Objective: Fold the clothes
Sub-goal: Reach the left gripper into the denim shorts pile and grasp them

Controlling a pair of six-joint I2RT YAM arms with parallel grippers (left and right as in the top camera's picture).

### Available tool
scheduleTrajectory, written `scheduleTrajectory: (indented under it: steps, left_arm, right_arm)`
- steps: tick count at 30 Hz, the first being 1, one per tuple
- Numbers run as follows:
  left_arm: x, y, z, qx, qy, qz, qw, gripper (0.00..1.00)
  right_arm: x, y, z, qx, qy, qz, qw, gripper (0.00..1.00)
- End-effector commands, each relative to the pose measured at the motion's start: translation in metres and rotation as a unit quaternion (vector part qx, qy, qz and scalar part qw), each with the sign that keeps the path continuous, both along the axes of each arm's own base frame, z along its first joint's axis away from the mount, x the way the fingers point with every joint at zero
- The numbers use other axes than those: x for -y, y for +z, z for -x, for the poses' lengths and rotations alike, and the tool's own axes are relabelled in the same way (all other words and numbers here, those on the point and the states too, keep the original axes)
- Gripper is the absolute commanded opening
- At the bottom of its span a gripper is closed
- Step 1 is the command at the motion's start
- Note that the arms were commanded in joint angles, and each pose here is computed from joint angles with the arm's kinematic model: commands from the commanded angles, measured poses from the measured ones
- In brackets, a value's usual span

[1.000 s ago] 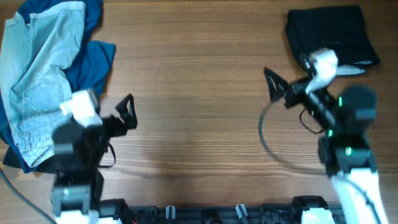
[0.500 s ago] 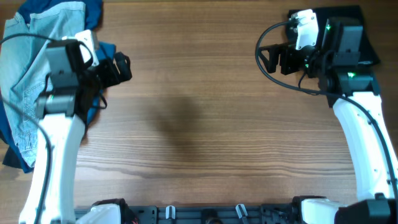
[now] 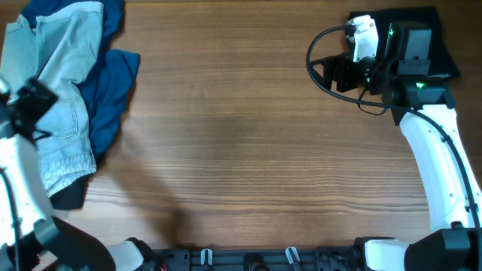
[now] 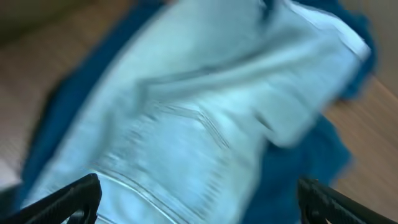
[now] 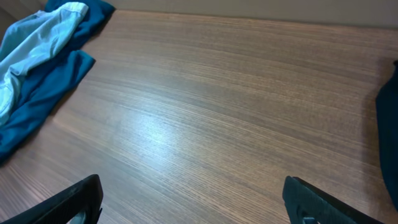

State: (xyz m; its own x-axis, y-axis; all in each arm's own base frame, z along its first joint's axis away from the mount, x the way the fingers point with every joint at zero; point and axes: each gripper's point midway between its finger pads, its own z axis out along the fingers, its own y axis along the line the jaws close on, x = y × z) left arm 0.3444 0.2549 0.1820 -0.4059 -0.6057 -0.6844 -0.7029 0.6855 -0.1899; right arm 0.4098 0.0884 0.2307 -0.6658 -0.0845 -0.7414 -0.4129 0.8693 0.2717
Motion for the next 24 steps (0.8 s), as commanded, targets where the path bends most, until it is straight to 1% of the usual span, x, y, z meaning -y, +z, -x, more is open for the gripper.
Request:
scheduleTrajectory:
  steps: [1,4,8,13,18,19,22,24]
  left_arm:
    - [-0.045,-0.020,0.013,-0.036,0.006,-0.036,0.999,0.99]
    - [-0.064,-0.050,0.015,-0.082,-0.029,-0.059,0.995,0.98]
    - [-0.075,-0.086,0.017,-0.120,-0.055,-0.059,0.989,0.98]
    - [-0.083,-0.118,0.019,-0.136,-0.051,-0.040,0.989,0.96]
    - [-0.086,-0.130,0.017,-0.139,-0.051,-0.038,0.988,0.94]
    - [-0.087,-0.130,0.017,-0.139,-0.051,-0.039,0.988,0.92]
    - [-0.087,-0.131,0.016,-0.136,-0.052,-0.039,0.989,0.80]
    - [-0.085,-0.131,0.014,-0.132,-0.057,-0.035,0.989,0.69]
  right_arm:
    - [-0.006,0.004,-0.001,0.002,0.016,-0.005,1.000,0.93]
    - [-0.005,0.003,0.000,-0.001,0.015,-0.004,1.000,0.90]
    - [-0.005,0.003,0.000,-0.001,0.014,-0.004,1.000,0.87]
    - [-0.006,0.002,0.000,-0.002,0.016,-0.004,1.000,0.84]
    - [-0.005,0.001,0.000,-0.003,0.013,-0.001,1.000,0.81]
    - [-0.006,0.001,0.000,-0.002,0.014,-0.002,1.000,0.80]
    - [-0.005,0.001,0.000,-0.003,0.013,-0.001,1.000,0.78]
    - [-0.005,0.001,0.000,-0.002,0.013,-0.001,1.000,0.76]
